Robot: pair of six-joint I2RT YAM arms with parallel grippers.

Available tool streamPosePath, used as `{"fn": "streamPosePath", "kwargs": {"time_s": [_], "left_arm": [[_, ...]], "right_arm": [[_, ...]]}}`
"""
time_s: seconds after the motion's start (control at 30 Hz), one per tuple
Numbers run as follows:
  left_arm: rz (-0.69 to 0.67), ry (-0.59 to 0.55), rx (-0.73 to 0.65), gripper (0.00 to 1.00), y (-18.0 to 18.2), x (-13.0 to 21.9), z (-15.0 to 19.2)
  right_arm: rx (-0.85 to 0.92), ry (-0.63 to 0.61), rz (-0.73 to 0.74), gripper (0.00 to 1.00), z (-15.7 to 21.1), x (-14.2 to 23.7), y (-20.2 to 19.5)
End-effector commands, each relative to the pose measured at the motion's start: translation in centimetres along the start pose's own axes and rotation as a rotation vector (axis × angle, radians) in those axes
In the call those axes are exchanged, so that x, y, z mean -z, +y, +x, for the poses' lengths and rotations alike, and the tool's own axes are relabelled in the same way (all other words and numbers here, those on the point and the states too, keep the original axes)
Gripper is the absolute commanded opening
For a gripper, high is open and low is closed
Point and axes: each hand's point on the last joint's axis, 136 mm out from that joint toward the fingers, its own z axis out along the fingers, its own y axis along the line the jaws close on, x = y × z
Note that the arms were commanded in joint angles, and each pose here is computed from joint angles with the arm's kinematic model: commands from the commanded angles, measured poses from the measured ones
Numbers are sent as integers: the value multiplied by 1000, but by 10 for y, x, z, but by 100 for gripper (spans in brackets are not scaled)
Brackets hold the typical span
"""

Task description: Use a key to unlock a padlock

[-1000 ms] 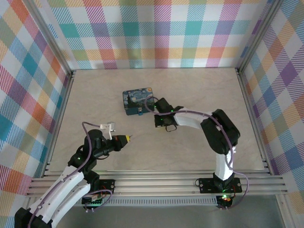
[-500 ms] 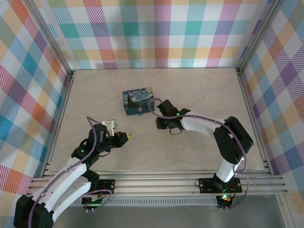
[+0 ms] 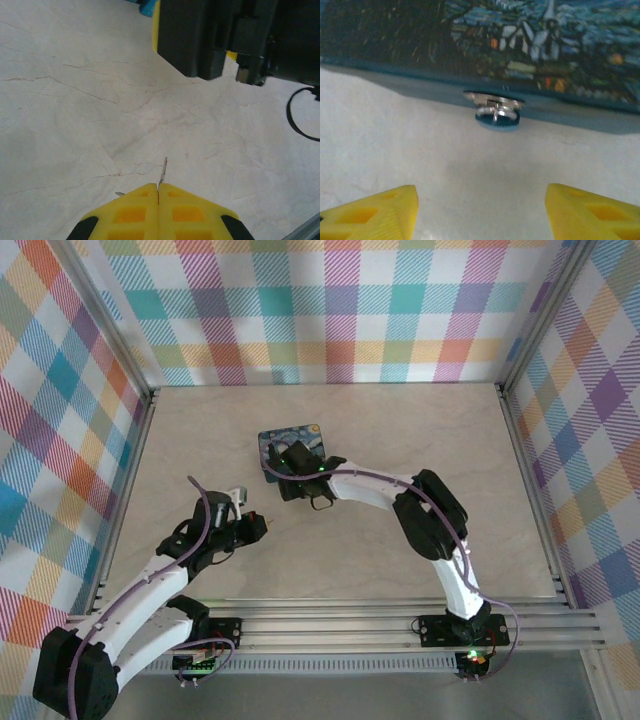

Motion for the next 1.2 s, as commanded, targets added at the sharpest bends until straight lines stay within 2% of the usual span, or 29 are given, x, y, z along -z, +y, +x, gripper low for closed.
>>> {"fn": "streamPosePath", "kwargs": {"time_s": [0.0, 0.3, 0.6, 0.9, 1.17], "left_arm": [[-24, -8, 0, 0, 5, 2, -4], [-16, -18, 22, 0, 12, -1, 0], [-24, -19, 24, 0, 18, 0, 4], [-23, -31, 22, 0, 21, 4, 7], [22, -36, -2, 0, 15, 5, 9]], "right_arm": [[9, 7, 52, 68, -6, -6, -5], [18, -8, 126, 66, -9, -30, -13], [44, -43, 100, 57, -21, -46, -3], [67, -49, 92, 32, -25, -45, -2], [72, -41, 73, 17, -26, -33, -9]]}}
